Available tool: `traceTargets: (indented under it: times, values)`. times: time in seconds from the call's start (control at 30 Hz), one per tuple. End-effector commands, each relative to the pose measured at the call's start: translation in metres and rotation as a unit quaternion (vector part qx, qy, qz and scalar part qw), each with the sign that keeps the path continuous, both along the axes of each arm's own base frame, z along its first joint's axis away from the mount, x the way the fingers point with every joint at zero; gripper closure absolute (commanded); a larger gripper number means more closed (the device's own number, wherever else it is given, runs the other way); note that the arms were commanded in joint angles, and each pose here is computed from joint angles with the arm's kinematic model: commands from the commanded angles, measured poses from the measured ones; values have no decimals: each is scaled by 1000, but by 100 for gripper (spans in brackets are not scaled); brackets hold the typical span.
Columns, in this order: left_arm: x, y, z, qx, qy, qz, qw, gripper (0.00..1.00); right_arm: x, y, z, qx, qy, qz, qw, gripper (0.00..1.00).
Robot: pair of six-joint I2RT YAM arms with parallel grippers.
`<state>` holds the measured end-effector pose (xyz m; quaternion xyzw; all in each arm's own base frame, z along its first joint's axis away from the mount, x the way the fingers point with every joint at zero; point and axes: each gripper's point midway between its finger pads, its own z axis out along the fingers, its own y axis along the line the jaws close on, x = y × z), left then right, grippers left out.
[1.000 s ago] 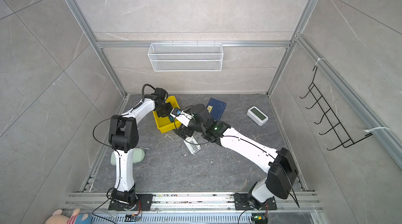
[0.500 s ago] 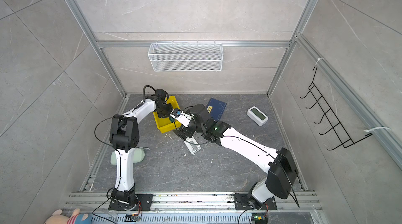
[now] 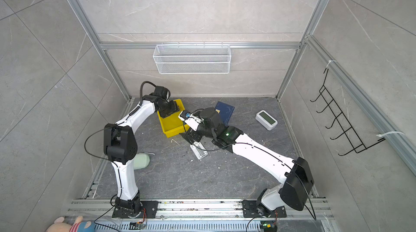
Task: Put the screwdriver in the bin
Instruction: 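Lower the screwdriver into the yellow bin with the left gripper, then open the left gripper and raise it away from the bin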
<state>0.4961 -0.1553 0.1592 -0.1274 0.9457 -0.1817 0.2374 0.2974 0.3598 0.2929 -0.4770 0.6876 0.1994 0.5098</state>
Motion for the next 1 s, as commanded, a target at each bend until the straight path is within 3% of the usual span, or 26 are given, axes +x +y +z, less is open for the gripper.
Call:
traceTargets:
  times: [0.0, 0.23, 0.53, 0.97]
  values:
    - [-11, 4, 54, 8, -61, -7, 998, 15, 3, -9, 15, 33, -4, -28, 999, 1]
    - [-40, 16, 98, 26, -131, -24, 991, 1, 10, -29, 33, 76, -10, -85, 993, 1]
    - [-90, 38, 128, 61, -265, -46, 961, 0, 16, -84, 47, 107, -41, -208, 972, 1]
    - [-147, 94, 78, 211, -362, -30, 908, 1, 6, -156, 26, 94, -66, -294, 949, 1]
